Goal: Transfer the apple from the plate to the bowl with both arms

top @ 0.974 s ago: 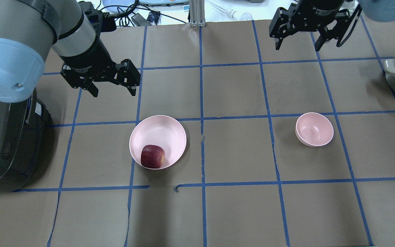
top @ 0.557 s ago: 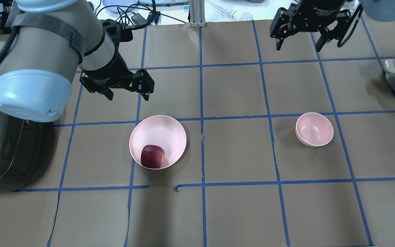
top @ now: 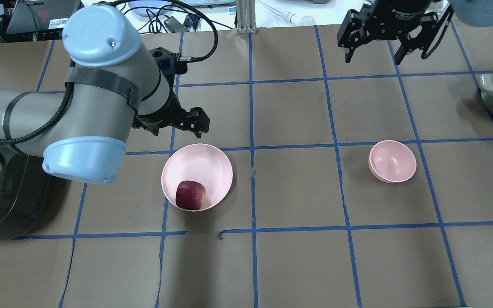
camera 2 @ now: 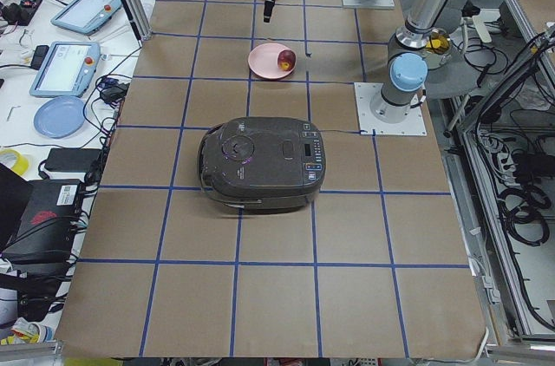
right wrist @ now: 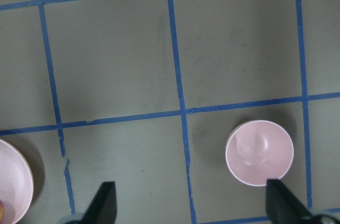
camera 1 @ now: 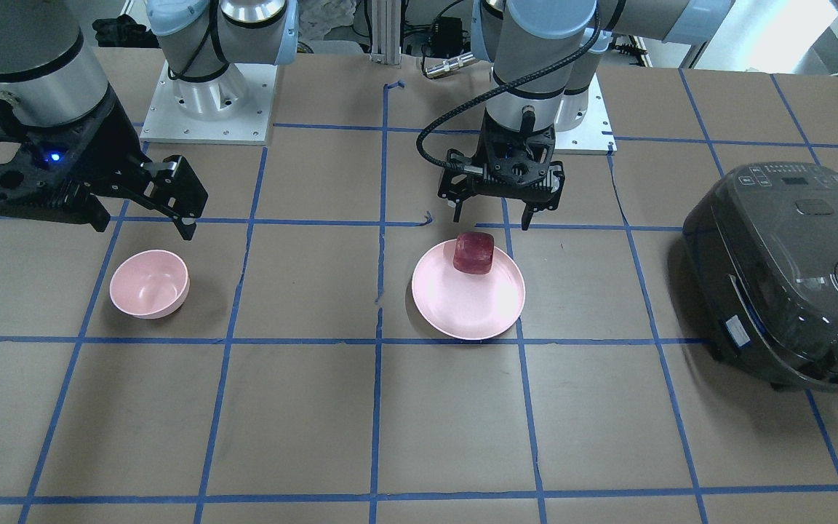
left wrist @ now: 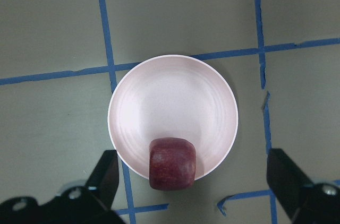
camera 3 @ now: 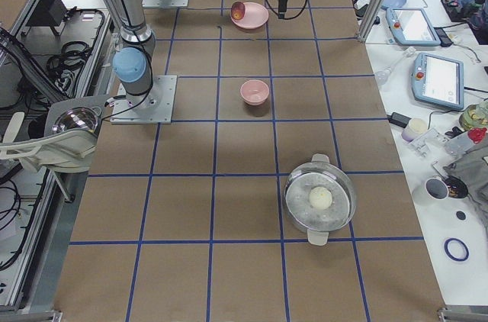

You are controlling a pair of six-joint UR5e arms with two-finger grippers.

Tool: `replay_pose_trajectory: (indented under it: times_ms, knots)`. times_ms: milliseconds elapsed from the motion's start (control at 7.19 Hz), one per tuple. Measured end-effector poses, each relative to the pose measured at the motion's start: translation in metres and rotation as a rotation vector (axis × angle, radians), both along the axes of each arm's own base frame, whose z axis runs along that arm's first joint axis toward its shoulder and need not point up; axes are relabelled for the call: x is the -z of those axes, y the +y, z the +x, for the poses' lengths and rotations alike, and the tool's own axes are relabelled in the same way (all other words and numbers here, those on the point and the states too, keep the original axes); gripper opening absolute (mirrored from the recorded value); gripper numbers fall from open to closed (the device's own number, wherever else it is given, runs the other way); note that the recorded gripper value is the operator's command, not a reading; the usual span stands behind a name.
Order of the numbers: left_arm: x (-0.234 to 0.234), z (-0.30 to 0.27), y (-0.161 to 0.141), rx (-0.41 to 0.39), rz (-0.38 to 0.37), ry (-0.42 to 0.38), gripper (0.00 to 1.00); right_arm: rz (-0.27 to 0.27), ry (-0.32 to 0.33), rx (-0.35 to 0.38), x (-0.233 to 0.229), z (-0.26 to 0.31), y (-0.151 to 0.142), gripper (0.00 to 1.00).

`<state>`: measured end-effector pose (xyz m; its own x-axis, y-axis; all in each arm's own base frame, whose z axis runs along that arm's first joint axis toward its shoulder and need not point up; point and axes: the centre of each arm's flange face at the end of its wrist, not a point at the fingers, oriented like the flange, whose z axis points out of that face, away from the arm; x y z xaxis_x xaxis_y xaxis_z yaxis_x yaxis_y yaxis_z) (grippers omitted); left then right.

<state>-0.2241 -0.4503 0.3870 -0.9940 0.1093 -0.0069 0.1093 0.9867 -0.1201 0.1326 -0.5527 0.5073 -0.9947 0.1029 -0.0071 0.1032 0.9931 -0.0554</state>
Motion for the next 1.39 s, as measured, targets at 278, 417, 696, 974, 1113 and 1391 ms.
replay_pose_trajectory:
  times_ms: [278, 417, 696, 974, 1113, 1391]
  knots:
    - [0.062, 0.005, 0.019, 0.006, 0.081, -0.033, 1.0, 0.0, 0.0, 0.0, 0.0, 0.0, 0.0, 1.0]
    - [0.084, 0.007, 0.026, 0.009, 0.095, -0.037, 1.0, 0.001, 0.0, 0.001, 0.0, 0.0, 0.0, 1.0]
    - [0.11, 0.008, 0.026, 0.013, 0.103, -0.037, 1.0, 0.001, 0.0, 0.001, 0.0, 0.0, 0.0, 1.0]
    - [0.136, 0.008, 0.021, 0.019, 0.137, -0.041, 1.0, 0.002, 0.0, 0.001, 0.0, 0.0, 0.001, 1.0]
    - [0.144, 0.007, 0.021, 0.023, 0.153, -0.045, 1.0, 0.002, 0.0, 0.001, 0.0, -0.001, 0.001, 1.0]
    - [0.159, 0.008, 0.023, 0.026, 0.182, -0.051, 1.0, 0.009, -0.001, 0.005, 0.002, -0.009, -0.002, 1.0]
